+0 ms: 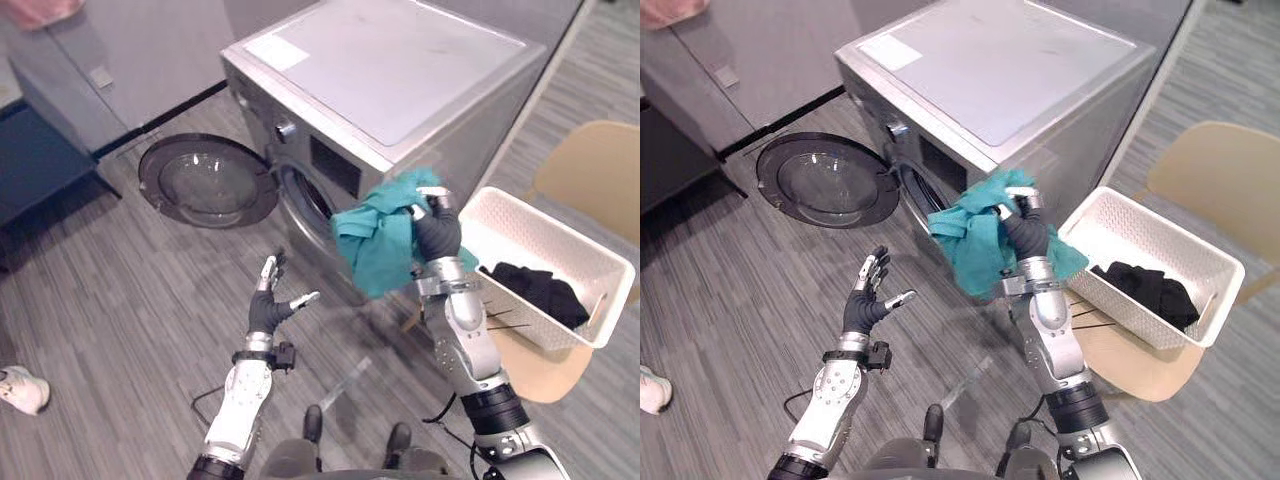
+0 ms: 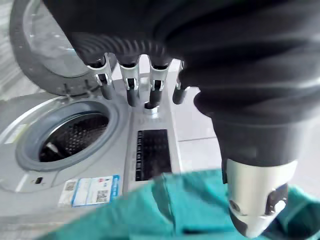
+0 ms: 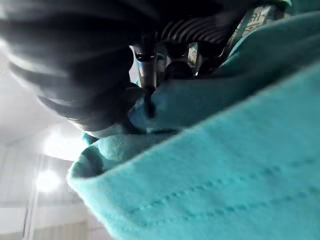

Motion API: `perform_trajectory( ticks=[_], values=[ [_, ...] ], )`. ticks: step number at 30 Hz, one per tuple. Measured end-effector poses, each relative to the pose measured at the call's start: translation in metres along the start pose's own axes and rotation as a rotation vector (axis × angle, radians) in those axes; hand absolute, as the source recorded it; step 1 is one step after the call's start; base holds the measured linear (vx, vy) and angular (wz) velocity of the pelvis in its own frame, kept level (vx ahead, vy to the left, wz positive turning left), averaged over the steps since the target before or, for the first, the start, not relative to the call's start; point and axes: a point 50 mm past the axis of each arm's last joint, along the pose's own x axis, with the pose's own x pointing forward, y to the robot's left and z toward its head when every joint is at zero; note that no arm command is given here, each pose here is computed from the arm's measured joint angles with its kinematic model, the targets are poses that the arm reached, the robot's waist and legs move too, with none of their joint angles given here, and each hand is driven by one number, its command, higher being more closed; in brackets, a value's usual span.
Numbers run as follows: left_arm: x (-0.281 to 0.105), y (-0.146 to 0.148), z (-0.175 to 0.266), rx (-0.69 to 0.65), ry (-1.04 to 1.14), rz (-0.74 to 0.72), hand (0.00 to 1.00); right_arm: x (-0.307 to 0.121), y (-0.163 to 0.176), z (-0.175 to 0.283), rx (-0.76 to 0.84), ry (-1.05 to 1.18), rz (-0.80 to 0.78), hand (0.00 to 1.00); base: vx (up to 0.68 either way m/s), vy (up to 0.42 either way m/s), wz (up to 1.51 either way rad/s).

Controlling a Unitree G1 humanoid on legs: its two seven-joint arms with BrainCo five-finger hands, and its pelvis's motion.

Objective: Pick up the laundry basket with both hands and put the clothes into the washing machine.

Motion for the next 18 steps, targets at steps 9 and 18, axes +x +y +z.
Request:
perform_trajectory(
  ticks=[9,18],
  values=[
    [0.034,-0.031,0.028,0.156,-0.184,-0.196,0.0,0.005,0.046,-0.024,0.168,0.138,0.215,1.0,-0.03,0.039,0.02],
    [0.051,-0.023,0.02,0.329,-0.175,-0.181,1.0,-0.006,0.068,-0.042,0.377,0.272,0.285,1.0,-0.02,-0.038,-0.07]
  ],
)
